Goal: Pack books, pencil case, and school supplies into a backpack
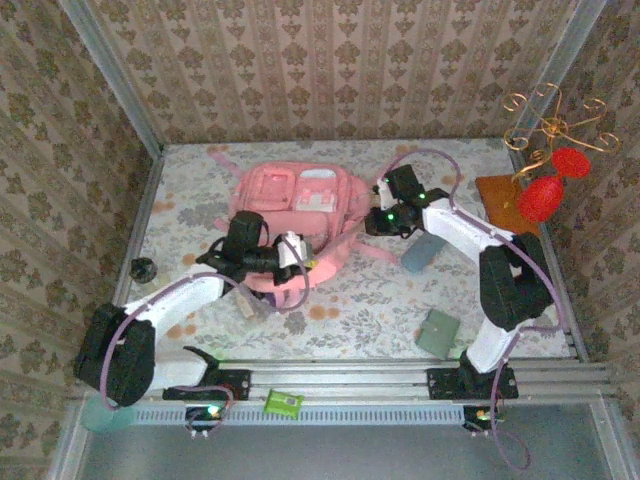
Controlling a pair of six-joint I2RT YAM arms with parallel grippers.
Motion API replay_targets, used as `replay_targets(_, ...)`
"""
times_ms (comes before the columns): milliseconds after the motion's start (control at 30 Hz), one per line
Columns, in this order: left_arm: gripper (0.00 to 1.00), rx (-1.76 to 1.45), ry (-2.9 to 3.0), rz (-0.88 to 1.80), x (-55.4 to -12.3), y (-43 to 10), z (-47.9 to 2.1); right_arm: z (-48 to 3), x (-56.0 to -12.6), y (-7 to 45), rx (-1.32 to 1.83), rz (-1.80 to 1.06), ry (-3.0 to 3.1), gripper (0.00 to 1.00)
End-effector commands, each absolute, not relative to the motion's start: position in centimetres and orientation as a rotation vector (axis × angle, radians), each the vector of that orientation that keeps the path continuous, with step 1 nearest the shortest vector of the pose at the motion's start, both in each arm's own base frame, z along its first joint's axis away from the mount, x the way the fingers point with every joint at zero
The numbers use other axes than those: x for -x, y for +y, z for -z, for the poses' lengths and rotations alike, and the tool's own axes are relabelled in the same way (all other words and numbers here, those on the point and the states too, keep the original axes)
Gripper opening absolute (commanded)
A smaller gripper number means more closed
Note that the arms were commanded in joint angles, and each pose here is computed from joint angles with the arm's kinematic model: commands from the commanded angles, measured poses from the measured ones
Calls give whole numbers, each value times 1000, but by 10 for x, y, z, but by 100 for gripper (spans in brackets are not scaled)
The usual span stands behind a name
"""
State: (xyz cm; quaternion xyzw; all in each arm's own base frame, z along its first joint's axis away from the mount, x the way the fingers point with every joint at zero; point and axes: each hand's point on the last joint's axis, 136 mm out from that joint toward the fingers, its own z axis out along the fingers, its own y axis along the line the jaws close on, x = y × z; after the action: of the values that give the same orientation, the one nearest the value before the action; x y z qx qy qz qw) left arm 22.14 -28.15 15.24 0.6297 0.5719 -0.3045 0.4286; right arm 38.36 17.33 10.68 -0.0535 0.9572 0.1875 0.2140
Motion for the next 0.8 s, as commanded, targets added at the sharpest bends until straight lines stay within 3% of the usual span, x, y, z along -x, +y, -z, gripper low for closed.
replay_targets(0, 0, -1646, 1303, 824, -206, -309, -156, -137, -361, 143, 106, -462, 2605, 41)
replay_targets(133, 3, -1725, 1382, 892, -190, -317, -123, -163, -345, 123, 55, -410, 2496, 47)
replay_targets(200, 11, -1743, 1426, 922, -186, -317, -111, -168, -348, 138, 84, -525, 2438, 49)
replay_targets(333, 14, -1741, 1483, 916, -186, -313, -105, -162, -366, 168, 189, -619, 2414, 53)
replay_targets(367, 21, -1730, 1491, 906, -188, -312, -108, -160, -372, 174, 209, -614, 2418, 53)
replay_targets(433, 47, -1663, 1522, 898, -196, -309, -120, -156, -381, 183, 243, -609, 2424, 53)
replay_targets(467, 61, -1597, 1544, 909, -202, -308, -129, -152, -387, 188, 252, -611, 2428, 53)
replay_targets(533, 72, -1423, 1580, 926, -220, -302, -150, -148, -396, 200, 285, -627, 2423, 53)
replay_targets(633, 77, -999, 1731, 813, -269, -272, -171, -134, -405, 222, 382, -616, 2423, 53)
replay_targets(767, 81, -337, 2023, 646, -323, -190, -170, -112, -417, 238, 401, -609, 2480, 53)
